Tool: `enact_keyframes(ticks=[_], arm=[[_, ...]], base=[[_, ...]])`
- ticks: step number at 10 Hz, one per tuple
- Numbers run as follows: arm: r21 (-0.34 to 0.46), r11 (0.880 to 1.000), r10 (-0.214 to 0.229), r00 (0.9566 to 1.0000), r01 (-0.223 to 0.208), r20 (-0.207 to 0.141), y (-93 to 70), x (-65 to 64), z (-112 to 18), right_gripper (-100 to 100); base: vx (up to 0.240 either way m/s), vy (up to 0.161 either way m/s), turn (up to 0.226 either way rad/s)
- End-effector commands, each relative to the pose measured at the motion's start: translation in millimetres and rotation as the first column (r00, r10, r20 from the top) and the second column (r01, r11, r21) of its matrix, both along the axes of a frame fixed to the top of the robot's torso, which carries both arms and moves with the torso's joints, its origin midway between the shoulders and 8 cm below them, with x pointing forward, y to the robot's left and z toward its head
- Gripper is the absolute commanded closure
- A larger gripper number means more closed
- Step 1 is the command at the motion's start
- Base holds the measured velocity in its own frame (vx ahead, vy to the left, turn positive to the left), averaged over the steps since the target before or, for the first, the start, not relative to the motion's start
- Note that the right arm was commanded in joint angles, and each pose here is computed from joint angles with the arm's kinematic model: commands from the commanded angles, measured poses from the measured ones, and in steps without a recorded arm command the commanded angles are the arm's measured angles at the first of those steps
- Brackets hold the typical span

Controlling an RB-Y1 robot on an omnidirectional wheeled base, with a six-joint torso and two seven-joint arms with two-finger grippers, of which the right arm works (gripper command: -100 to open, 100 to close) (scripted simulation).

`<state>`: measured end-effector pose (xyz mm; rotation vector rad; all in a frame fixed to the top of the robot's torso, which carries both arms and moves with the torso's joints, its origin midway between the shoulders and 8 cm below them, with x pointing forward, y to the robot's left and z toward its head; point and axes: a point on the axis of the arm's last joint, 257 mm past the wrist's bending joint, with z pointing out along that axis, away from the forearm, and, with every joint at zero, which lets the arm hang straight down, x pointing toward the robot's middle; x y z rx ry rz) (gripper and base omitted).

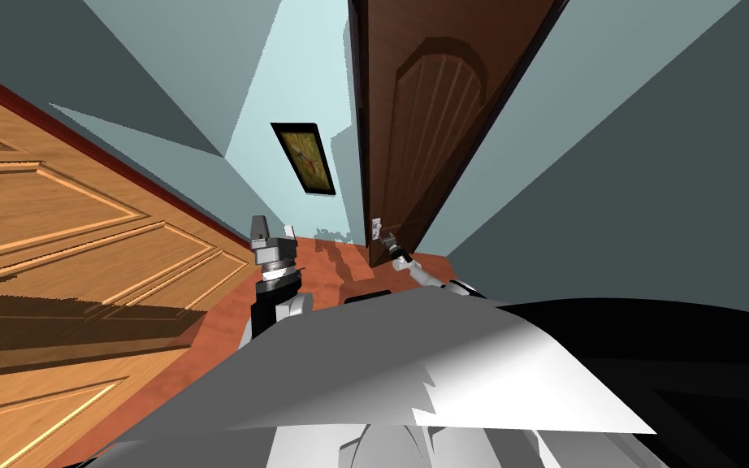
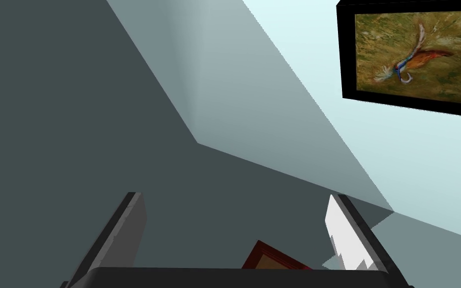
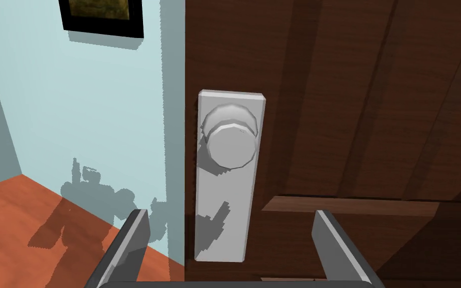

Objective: Pull the door open

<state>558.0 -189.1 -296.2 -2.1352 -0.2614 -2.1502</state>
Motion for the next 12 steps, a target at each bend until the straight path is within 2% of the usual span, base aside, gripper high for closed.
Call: enact_keyframes(ticks=[1,3,5,6,8,9,10,11,12], arm=[[0.0,1.0,0.0,1.0,0.0,0.0,0.0,0.0,0.0,-100],[0.008,0.999,-0.054,0.9985,0.054,-0.007,-43.8,0.4,-3.7,-100],[0.009,0.996,-0.083,0.9965,0.084,-0.007,-68.7,0.0,-4.4,-100],[0.009,0.993,-0.114,0.9935,0.114,-0.006,-94.1,-0.8,-4.1,-100],[0.01,0.99,-0.142,0.9899,0.142,-0.004,-117.4,-2.1,-2.9,-100],[0.01,0.986,-0.164,0.9865,0.164,-0.002,-136.0,-3.4,-1.4,-100],[0.01,0.984,-0.177,0.9842,0.177,0.0,-147.3,-4.4,-0.2,-100],[0.008,0.986,-0.167,0.986,0.167,-0.001,-139.1,-4.6,-2.0,-100],[0.008,0.986,-0.167,0.986,0.167,-0.001,-139.1,-4.6,-2.0,100]], base=[[-0.029,-0.033,0.01],[0.081,0.083,0.224],[0.13,0.103,0.183],[0.13,0.089,0.28],[0.148,0.066,0.154],[0.135,0.032,0.211],[0.12,0.01,0.161],[0.049,0.0,0.021],[-0.004,-0.003,-0.03]])
